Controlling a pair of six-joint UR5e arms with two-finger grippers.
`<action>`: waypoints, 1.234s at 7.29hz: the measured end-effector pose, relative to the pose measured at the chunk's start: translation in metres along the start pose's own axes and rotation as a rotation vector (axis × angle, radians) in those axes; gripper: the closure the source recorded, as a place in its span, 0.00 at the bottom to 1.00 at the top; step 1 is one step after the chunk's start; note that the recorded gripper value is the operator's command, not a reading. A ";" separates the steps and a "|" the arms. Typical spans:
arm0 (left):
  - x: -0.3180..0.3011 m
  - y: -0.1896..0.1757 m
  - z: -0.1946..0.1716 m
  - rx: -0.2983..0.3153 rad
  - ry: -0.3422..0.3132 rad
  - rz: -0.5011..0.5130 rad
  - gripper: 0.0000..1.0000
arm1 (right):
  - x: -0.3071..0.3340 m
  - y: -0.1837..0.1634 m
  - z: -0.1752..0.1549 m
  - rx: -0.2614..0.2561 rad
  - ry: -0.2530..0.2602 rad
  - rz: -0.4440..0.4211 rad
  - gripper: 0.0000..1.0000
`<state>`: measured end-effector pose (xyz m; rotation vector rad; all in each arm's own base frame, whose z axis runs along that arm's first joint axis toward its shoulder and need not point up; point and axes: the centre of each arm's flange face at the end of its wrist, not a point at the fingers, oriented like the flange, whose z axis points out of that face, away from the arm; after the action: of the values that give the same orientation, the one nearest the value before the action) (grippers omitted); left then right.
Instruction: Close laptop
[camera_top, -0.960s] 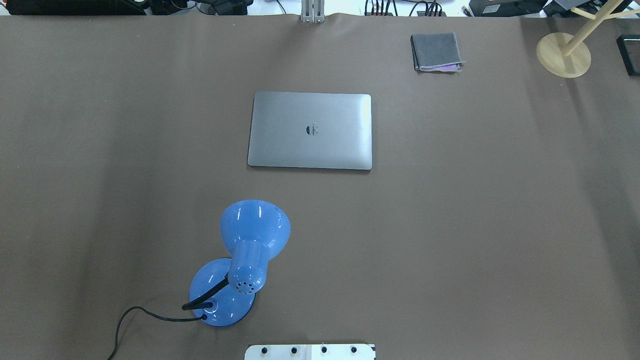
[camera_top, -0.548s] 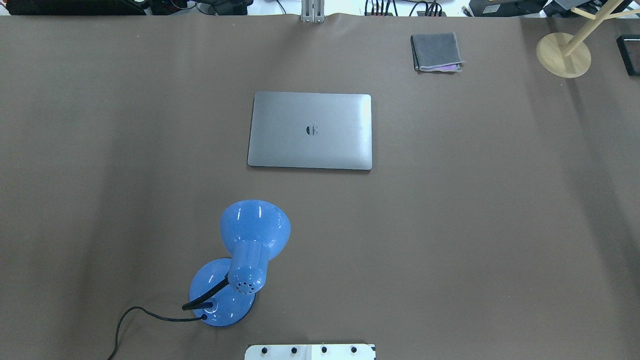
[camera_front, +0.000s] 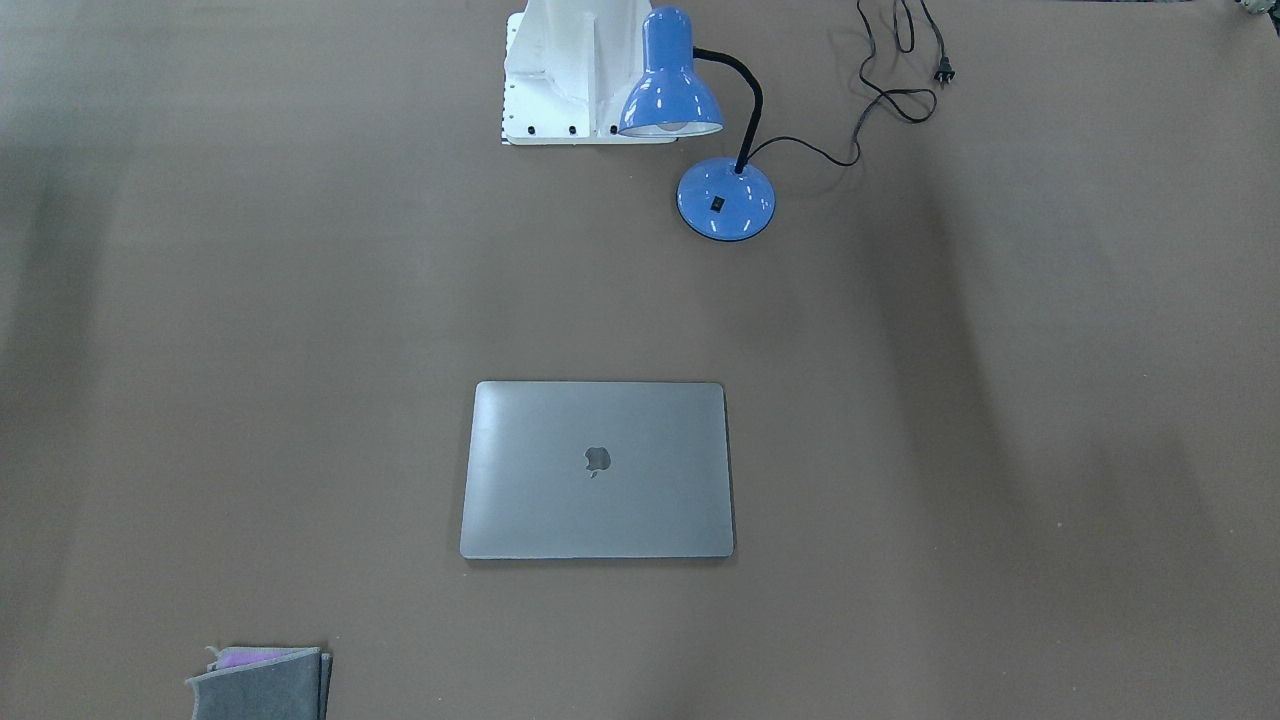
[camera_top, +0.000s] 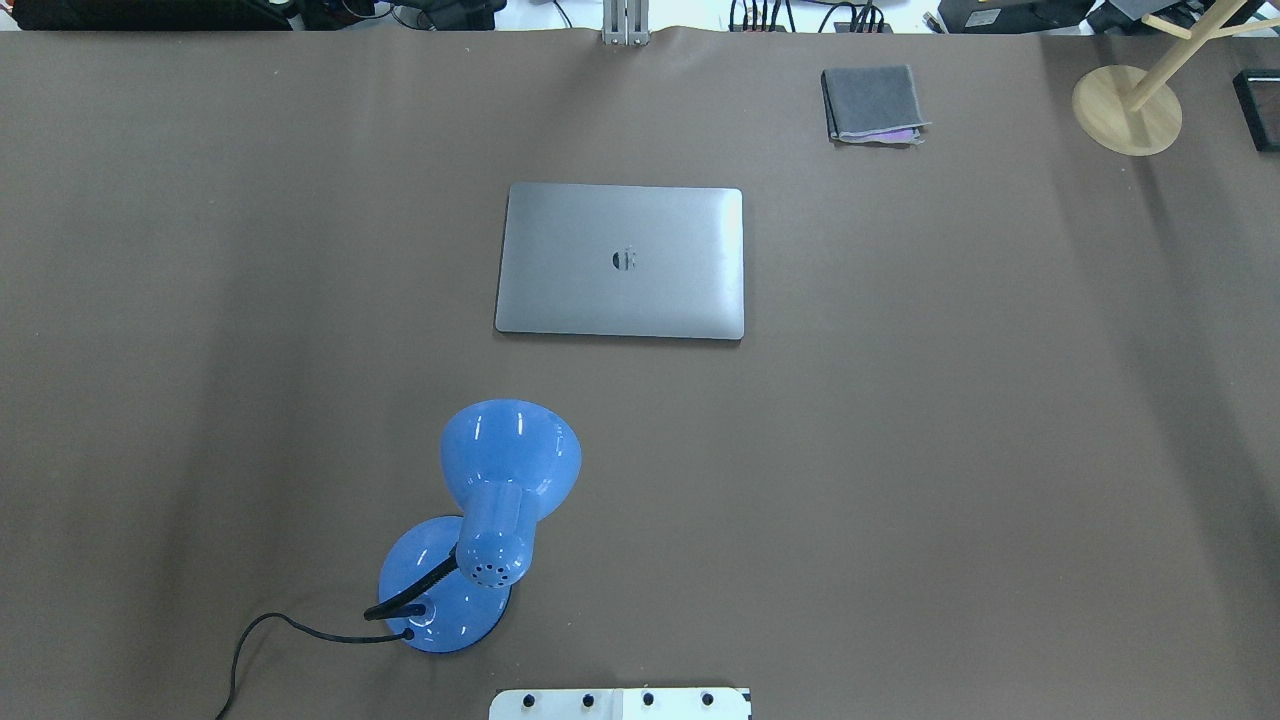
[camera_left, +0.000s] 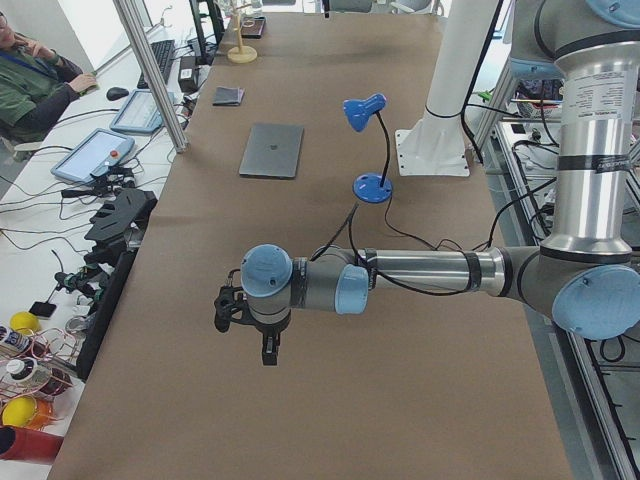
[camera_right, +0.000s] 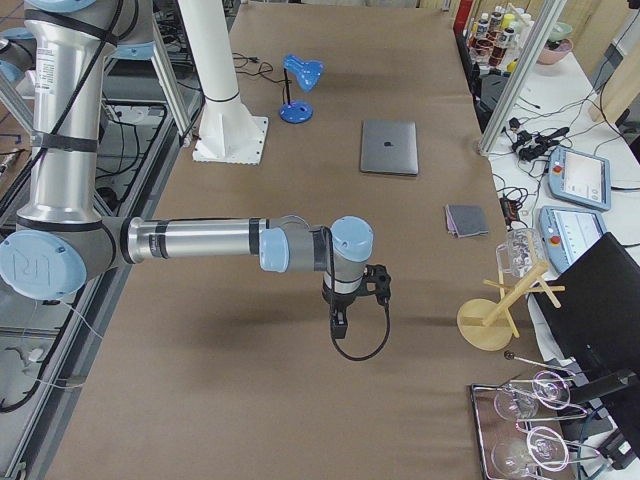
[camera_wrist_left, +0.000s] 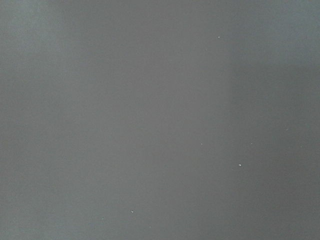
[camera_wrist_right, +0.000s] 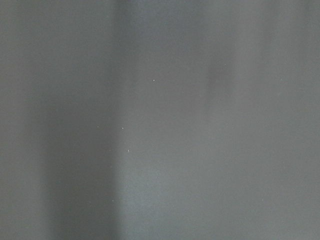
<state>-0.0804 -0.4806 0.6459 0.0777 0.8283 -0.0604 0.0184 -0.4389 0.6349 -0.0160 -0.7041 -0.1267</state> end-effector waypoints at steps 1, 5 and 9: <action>0.001 0.000 -0.001 0.001 0.000 0.002 0.01 | 0.000 0.000 0.000 0.000 0.000 -0.003 0.00; 0.010 -0.002 -0.004 0.008 0.000 0.020 0.01 | 0.000 0.000 0.001 0.000 0.000 -0.005 0.00; 0.019 -0.004 -0.006 0.011 0.001 0.038 0.01 | -0.002 -0.001 0.001 0.001 -0.002 -0.008 0.00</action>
<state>-0.0717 -0.4840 0.6274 0.1038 0.8274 -0.0288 0.0167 -0.4395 0.6343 -0.0126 -0.7058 -0.1342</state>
